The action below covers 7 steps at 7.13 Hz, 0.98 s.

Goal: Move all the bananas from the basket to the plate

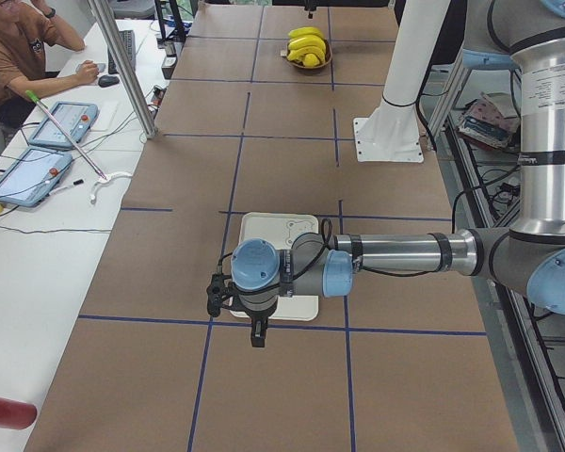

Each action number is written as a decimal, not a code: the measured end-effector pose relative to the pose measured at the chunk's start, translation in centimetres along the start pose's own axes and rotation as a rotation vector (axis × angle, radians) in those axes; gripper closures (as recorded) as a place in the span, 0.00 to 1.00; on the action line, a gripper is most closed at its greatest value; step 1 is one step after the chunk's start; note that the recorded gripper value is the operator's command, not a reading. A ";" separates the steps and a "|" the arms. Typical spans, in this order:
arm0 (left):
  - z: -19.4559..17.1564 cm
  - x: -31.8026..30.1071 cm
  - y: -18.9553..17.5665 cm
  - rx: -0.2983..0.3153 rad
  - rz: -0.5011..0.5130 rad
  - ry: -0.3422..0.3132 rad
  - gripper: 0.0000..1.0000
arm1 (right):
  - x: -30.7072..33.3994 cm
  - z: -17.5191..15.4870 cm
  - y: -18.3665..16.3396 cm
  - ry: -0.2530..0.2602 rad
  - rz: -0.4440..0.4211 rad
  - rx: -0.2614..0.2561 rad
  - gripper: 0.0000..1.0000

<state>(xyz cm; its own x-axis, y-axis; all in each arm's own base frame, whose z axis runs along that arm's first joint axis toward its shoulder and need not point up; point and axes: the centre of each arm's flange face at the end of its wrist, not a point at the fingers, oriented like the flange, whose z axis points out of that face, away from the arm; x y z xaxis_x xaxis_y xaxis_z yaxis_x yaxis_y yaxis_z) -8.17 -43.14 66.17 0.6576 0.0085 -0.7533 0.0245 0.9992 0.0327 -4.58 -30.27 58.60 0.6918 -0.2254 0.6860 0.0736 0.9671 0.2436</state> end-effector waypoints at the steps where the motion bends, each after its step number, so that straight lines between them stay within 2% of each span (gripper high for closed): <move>1: 0.0 0.0 0.2 0.000 0.001 0.000 0.00 | -0.6 1.3 0.4 0.017 -0.029 -0.032 0.01; 4: 0.0 0.0 0.3 0.000 0.004 0.000 0.00 | 0.0 3.7 1.5 0.041 -0.043 -0.092 0.05; 7: 0.1 0.0 0.3 -0.002 0.004 0.000 0.00 | -0.3 4.5 1.5 0.038 -0.058 -0.110 0.05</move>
<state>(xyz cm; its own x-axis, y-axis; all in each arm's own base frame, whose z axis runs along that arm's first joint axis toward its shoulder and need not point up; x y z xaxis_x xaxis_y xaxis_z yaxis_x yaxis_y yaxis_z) -8.12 -42.81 66.27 0.6577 0.0127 -0.7532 0.0202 0.9992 0.0345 -7.96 -29.32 61.83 0.7106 -0.2785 0.6461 0.1910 0.9602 0.2038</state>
